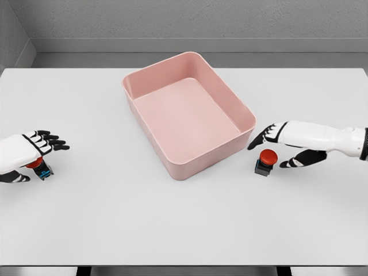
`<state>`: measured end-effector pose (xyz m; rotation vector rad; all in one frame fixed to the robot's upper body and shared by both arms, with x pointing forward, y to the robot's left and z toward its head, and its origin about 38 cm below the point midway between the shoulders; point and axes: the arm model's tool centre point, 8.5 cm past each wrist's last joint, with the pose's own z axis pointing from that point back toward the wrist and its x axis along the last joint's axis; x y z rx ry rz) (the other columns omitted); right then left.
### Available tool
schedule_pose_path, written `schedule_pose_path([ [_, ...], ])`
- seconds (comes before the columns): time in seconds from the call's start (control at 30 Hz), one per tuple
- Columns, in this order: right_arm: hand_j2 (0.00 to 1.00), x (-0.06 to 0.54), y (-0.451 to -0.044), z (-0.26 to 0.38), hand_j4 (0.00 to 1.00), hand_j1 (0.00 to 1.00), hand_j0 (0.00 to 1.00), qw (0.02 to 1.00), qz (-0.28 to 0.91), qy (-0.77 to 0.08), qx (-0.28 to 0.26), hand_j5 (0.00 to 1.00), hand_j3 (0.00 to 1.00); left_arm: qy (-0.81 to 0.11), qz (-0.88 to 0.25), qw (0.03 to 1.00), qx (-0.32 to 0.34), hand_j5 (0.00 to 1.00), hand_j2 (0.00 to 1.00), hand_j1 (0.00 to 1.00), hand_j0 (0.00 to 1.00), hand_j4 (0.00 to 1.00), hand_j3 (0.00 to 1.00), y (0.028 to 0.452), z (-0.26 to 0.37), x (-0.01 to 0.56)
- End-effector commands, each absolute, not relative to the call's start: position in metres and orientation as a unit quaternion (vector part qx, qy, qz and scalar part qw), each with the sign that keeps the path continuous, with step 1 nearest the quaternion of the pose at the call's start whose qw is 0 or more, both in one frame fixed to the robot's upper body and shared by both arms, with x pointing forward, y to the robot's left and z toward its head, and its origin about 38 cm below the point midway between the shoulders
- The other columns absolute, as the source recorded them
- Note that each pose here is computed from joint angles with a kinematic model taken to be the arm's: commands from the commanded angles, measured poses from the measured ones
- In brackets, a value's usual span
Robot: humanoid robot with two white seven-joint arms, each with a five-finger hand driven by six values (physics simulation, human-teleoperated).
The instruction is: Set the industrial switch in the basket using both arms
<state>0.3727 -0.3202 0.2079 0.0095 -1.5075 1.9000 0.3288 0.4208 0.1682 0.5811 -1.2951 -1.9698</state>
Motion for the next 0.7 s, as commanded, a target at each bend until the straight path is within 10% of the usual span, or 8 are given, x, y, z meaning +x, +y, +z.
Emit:
schedule_pose_path([
  [0.0,0.81,0.374,-0.317,0.205,0.81,0.81,0.81,0.348,0.736,-0.580,0.003,0.81,0.81,-0.499,-0.759,0.353,0.225,1.00,1.00,1.00,1.00,1.00,1.00,0.422,0.165,0.329],
  [0.47,0.82,0.377,-0.322,0.195,0.82,0.82,0.82,0.358,0.740,-0.569,-0.005,0.82,0.82,-0.504,-0.757,0.353,0.220,1.00,1.00,1.00,1.00,1.00,1.00,0.420,0.158,0.329],
  [0.67,0.82,0.378,-0.316,0.182,0.82,0.82,0.82,0.360,0.744,-0.563,0.002,0.82,0.82,-0.502,-0.758,0.353,0.220,0.58,0.58,0.58,0.58,0.58,0.58,0.420,0.159,0.329],
])
